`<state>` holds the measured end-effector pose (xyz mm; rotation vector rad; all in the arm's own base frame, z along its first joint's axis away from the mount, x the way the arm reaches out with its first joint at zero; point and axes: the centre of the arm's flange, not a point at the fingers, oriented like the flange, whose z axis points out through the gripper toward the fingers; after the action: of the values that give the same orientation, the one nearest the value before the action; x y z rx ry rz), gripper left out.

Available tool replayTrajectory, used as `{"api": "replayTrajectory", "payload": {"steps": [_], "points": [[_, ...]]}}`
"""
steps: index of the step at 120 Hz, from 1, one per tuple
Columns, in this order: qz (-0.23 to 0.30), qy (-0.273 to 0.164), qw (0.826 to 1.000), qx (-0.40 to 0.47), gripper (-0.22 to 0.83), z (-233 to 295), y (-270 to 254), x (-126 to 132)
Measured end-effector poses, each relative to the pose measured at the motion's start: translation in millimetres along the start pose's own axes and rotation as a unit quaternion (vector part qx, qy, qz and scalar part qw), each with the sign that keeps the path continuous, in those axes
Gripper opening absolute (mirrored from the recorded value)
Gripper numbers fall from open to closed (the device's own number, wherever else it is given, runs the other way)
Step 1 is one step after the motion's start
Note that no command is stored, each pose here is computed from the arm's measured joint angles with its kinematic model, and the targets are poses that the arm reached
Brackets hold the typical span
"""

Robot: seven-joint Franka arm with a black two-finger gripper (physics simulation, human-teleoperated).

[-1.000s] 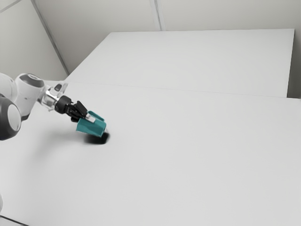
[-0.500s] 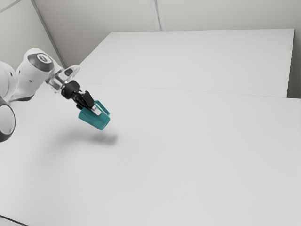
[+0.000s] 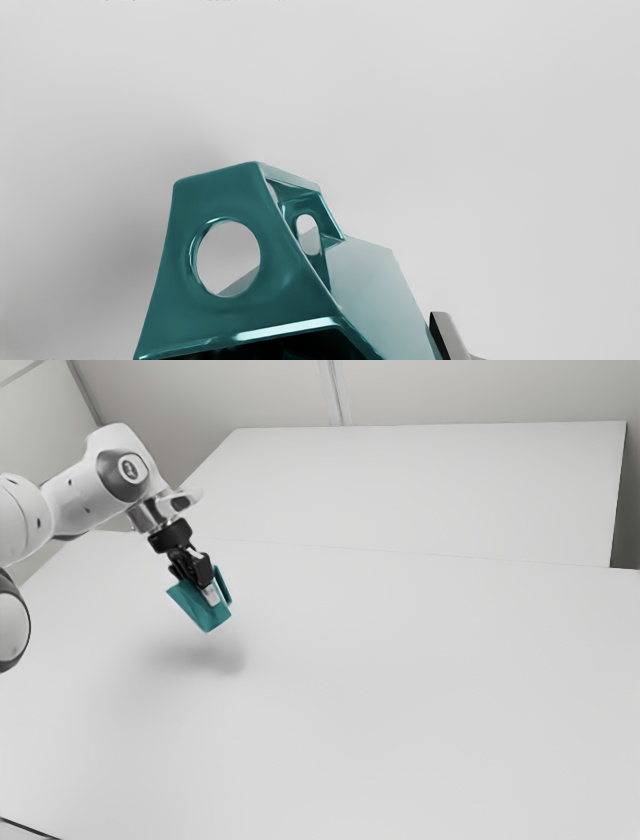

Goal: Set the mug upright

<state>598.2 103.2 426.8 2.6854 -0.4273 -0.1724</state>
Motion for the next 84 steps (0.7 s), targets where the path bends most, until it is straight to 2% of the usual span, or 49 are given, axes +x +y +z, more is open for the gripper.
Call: {"api": "replayTrajectory", "payload": {"steps": [25,84], "points": [[0.013,-0.011,0.997,0.075,-0.17,1,27,18],[-0.024,-0.012,0.984,0.175,-0.17,30,27,40]]}}
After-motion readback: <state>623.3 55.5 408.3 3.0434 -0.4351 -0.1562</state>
